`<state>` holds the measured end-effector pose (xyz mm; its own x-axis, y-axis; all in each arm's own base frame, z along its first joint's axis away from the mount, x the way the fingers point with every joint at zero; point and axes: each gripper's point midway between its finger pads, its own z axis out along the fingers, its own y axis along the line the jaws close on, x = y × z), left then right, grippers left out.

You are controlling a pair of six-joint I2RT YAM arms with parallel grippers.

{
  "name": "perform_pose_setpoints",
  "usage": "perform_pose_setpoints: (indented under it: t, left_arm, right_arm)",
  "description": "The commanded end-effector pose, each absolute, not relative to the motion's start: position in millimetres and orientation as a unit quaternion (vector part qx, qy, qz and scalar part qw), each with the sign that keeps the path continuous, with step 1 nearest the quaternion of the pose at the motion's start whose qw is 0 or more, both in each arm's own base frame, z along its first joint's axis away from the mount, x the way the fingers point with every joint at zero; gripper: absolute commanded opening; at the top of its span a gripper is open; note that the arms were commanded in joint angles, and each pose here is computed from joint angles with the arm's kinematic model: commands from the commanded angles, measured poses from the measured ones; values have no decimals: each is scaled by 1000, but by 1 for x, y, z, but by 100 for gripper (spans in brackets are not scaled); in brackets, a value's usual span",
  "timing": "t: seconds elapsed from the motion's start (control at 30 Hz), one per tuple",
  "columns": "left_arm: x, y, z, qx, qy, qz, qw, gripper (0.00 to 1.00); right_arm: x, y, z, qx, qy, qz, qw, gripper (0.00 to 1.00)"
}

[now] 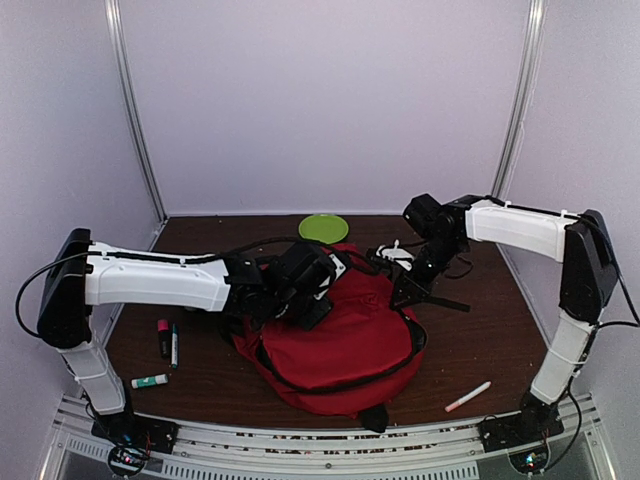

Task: Pack the student bag
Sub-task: Adjust the largest pocket of the bag to the student bag.

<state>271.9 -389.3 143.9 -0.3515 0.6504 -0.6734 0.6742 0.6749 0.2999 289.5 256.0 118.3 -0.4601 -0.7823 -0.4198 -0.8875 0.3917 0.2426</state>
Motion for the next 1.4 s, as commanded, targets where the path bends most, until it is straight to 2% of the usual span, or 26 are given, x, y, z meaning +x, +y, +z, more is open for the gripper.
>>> perform_pose_setpoints:
  t: [0.0, 0.37, 0.53, 0.63, 0.73, 0.9, 1.03, 1.37]
  left_arm:
    - [281, -390, 161, 379, 817, -27, 433, 0]
    - [282, -387, 160, 375, 818, -20, 436, 0]
    - [282, -387, 164, 370, 818, -24, 440, 0]
    - [282, -386, 165, 366, 818, -26, 442, 0]
    - [282, -384, 166, 361, 819, -25, 445, 0]
    - [282, -380, 166, 357, 820, -20, 447, 0]
    - [285, -376, 168, 352, 818, -12, 454, 0]
    - [292, -375, 167, 348, 817, -7, 459, 0]
  right_arm:
    - [304, 246, 109, -508, 838, 173, 103, 37]
    - [299, 231, 89, -515, 845, 122, 74, 41]
    - [283, 241, 88, -540, 829, 128, 61, 48]
    - [286, 245, 82, -543, 829, 111, 68, 48]
    - [300, 242, 76, -531, 840, 76, 80, 44]
    - [324, 233, 88, -505, 852, 31, 133, 28]
    - [334, 227, 112, -479, 858, 38, 179, 16]
    - [310, 216, 142, -455, 860, 102, 207, 13]
